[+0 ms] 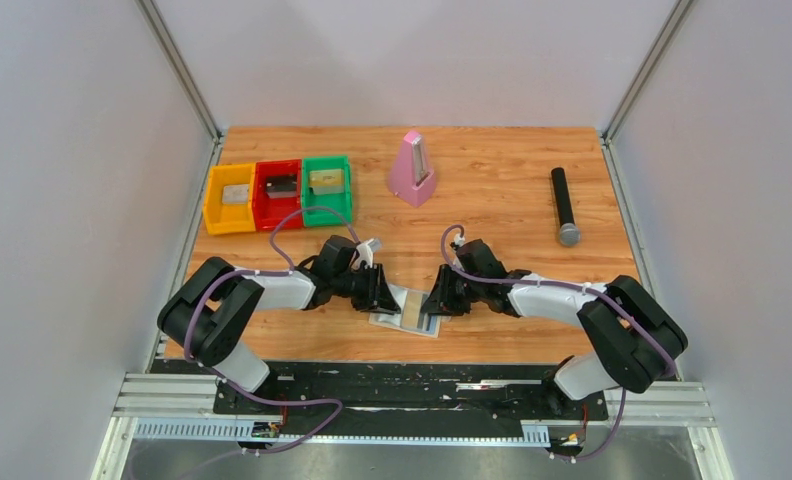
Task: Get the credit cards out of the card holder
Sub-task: Remove the credit card from the card holder.
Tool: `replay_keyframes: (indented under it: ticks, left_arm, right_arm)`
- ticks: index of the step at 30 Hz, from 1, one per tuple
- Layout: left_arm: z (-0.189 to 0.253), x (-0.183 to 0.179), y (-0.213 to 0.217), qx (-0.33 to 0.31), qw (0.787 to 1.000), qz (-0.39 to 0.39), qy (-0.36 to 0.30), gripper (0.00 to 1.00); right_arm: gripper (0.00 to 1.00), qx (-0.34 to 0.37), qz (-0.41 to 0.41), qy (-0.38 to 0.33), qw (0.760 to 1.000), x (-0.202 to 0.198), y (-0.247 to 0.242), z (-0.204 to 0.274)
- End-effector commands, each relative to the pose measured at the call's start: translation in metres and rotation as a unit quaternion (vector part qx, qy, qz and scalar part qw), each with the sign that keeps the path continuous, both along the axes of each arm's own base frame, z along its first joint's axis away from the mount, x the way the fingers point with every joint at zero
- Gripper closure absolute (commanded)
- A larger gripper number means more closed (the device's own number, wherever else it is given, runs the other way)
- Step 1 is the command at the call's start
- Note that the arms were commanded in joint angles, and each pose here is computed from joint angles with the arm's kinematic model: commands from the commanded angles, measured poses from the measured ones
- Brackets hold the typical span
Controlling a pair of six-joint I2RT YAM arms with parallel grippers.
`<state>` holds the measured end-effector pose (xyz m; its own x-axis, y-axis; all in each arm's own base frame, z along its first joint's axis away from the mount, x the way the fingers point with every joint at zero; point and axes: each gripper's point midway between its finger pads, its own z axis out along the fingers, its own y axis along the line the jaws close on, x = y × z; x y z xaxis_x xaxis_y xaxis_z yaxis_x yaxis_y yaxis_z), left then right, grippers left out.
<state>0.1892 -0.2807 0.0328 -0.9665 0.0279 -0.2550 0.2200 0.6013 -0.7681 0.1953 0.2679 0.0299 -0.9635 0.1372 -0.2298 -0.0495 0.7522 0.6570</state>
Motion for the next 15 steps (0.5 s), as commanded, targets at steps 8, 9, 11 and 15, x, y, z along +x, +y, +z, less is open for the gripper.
replay_keyframes:
  ticks: [8,9,11,15]
  left_arm:
    - [-0.005,0.004,0.007,0.021,0.999,0.021,-0.022,0.65]
    - [-0.005,0.003,0.008,0.02,0.999,0.024,-0.021,0.65]
    - [-0.005,0.002,0.01,0.021,0.999,0.028,-0.022,0.65]
    - [-0.006,0.0,0.012,0.022,0.999,0.031,-0.022,0.65]
  right_arm:
    - [0.68,-0.025,-0.008,-0.011,1.0,0.011,-0.001,-0.004]
    - [0.68,-0.022,-0.013,-0.007,1.0,0.012,0.0,-0.003]
    - [0.68,-0.018,-0.028,0.004,0.999,0.012,0.001,-0.002]
    - [0.68,0.004,-0.049,0.013,0.999,0.015,0.007,0.004]
